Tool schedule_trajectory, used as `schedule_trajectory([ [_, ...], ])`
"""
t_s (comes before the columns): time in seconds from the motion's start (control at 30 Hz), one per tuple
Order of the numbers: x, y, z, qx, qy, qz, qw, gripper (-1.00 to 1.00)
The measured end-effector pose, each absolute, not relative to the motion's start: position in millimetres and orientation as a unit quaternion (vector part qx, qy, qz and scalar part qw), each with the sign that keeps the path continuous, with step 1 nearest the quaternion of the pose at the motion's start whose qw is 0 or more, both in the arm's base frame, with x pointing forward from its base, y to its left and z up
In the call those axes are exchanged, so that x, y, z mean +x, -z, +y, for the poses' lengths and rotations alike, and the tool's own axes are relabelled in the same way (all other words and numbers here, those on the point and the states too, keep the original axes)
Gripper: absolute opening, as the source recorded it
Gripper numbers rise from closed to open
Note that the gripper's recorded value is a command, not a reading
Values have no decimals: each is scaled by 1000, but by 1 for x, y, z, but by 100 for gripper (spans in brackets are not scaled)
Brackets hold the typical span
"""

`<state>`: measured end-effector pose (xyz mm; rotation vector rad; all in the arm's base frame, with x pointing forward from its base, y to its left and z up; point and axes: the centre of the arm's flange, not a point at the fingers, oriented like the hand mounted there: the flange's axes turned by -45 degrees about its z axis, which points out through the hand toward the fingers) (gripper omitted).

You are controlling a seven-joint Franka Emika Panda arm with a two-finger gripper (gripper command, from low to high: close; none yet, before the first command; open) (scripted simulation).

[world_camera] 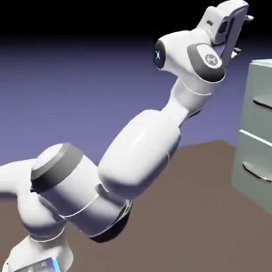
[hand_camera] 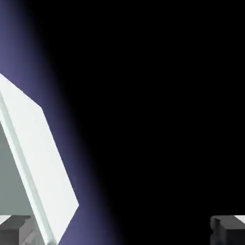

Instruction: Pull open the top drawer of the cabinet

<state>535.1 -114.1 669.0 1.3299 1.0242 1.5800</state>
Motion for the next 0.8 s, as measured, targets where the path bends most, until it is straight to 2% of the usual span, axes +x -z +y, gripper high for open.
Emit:
schedule_trajectory([
  [0.2, 617, -584, -86, 526, -577, 436, 448, 0],
  [0.43, 693, -461, -14, 502, -505, 496, 497, 0],
  [0.7, 746, -453, -8, 500, -500, 500, 500, 0],
  [0.73, 747, -453, -8, 500, -500, 500, 500, -100],
  [0.8, 747, -453, -8, 500, -500, 500, 500, -100],
])
